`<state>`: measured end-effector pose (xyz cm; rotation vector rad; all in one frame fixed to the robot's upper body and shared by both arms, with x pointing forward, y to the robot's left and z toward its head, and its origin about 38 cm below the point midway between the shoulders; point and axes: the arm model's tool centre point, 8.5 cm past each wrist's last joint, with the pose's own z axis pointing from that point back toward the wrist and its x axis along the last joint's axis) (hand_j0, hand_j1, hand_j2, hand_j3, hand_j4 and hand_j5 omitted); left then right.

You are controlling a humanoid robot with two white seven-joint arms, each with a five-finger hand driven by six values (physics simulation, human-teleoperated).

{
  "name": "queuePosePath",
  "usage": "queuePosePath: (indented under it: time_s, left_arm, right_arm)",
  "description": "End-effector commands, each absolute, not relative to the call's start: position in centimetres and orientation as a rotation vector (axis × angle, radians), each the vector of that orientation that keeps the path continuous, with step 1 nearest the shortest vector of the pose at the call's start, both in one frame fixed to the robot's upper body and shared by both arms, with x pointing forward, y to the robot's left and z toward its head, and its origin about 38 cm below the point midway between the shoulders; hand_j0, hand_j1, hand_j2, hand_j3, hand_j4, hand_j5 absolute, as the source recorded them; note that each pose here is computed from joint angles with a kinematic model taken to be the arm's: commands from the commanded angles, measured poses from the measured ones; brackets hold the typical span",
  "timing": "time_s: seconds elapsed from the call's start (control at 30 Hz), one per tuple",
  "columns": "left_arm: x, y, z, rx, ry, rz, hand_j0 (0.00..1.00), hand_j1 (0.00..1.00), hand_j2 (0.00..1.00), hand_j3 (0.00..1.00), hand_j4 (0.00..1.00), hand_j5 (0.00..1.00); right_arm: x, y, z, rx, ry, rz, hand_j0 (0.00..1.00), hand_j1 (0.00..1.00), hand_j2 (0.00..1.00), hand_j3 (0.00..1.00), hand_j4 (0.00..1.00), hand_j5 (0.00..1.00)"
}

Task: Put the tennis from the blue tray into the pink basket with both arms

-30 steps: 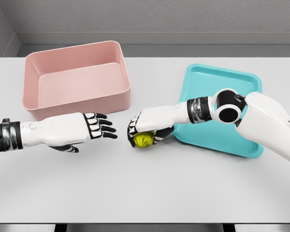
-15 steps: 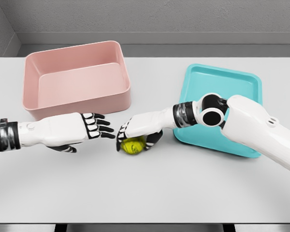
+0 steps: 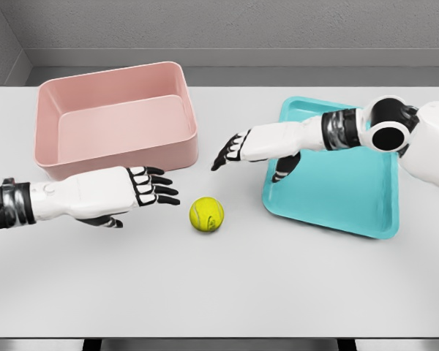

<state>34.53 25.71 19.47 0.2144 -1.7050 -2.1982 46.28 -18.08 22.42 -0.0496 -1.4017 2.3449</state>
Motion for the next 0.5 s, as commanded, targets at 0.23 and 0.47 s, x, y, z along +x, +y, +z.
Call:
queuePosePath:
  time_s: [0.23,0.47]
  left_arm:
    - [34.0,19.2,18.0,0.042,-1.825,-2.229,1.00,1.00,1.00,1.00,1.00,1.00]
    - [37.0,17.7,18.2,0.077,-1.837,-2.212,1.00,1.00,1.00,1.00,1.00,1.00]
  right_arm:
    - [46.7,-33.9,26.2,-0.394,-1.378,2.033,1.00,1.00,1.00,1.00,1.00,1.00]
    - [46.9,-34.5,26.6,-0.417,-1.406,1.991,1.00,1.00,1.00,1.00,1.00,1.00]
